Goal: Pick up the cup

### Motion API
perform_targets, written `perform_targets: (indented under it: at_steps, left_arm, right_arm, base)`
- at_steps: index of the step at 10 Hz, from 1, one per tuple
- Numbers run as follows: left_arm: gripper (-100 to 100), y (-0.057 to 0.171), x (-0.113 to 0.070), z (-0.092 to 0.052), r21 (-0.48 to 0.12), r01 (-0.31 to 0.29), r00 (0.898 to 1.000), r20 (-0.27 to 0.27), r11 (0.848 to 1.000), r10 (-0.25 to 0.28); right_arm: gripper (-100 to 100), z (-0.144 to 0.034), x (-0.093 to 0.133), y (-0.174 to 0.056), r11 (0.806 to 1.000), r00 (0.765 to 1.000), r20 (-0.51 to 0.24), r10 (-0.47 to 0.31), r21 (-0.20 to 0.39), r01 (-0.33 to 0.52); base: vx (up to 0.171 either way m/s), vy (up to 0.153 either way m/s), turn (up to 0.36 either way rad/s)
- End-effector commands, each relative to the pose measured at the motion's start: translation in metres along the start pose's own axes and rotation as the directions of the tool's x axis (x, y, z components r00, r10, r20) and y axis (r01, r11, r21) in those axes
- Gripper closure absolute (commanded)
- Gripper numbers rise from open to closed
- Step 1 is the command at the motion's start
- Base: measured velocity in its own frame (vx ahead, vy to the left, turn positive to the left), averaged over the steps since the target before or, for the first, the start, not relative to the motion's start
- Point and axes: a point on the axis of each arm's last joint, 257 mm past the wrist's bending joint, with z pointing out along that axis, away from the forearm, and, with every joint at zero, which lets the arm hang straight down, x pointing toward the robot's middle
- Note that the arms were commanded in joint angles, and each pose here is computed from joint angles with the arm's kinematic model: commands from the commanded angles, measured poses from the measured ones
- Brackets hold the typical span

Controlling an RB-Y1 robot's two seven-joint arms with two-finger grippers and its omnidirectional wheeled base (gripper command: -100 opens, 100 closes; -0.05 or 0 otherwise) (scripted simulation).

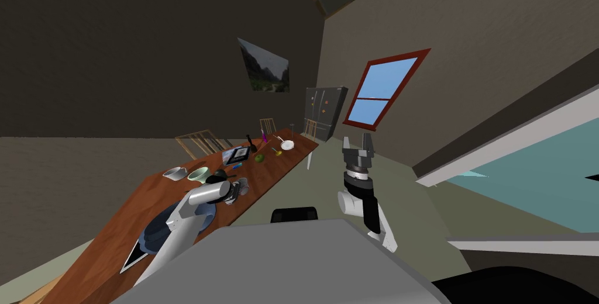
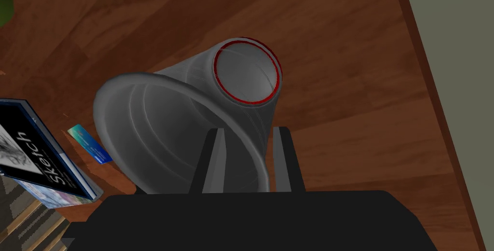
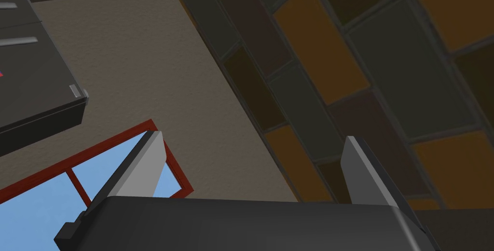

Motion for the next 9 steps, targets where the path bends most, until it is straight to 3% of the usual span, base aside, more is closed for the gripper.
perform_targets:
  at_steps: [1,2,3,4,7,8,9]
  left_arm:
    - [100,0.000,0.000,0.000,0.000,0.000,1.000,0.000,1.000,0.000]
    - [100,0.000,0.000,0.000,0.000,0.000,1.000,0.000,1.000,0.000]
    - [0,0.000,0.000,0.000,0.000,0.000,1.000,0.000,1.000,0.000]
    - [100,0.000,-0.001,-0.007,-0.001,0.000,1.000,-0.001,1.000,0.000]
    - [100,-0.001,-0.002,-0.021,-0.003,-0.003,1.000,-0.002,1.000,0.003]
    - [100,-0.001,-0.002,-0.018,-0.001,-0.002,1.000,-0.001,1.000,0.002]
    - [0,0.000,-0.002,-0.019,-0.003,-0.002,1.000,-0.002,1.000,0.002]
  right_arm:
    - [0,0.000,0.000,0.000,1.000,1.000,0.000,0.000,0.000,0.000]
    - [0,0.000,0.000,0.000,1.000,1.000,0.000,0.000,0.000,0.000]
    - [0,0.000,0.000,0.000,1.000,1.000,0.000,0.000,0.000,0.000]
    - [0,0.000,0.000,0.000,1.000,1.000,0.000,0.000,0.000,0.000]
    - [0,0.000,0.000,0.000,1.000,1.000,0.000,0.000,0.000,0.000]
    - [0,0.000,0.000,0.000,1.000,1.000,0.000,0.000,0.000,0.000]
    - [0,0.000,0.000,0.000,1.000,1.000,0.000,0.000,0.000,0.000]
  base:
    - [0.000,0.000,0.000]
    - [0.000,0.000,0.000]
    - [0.000,0.000,0.000]
    - [-0.001,-0.007,0.017]
    - [-0.004,-0.011,0.015]
    - [0.000,0.000,0.000]
    - [0.000,0.000,0.000]
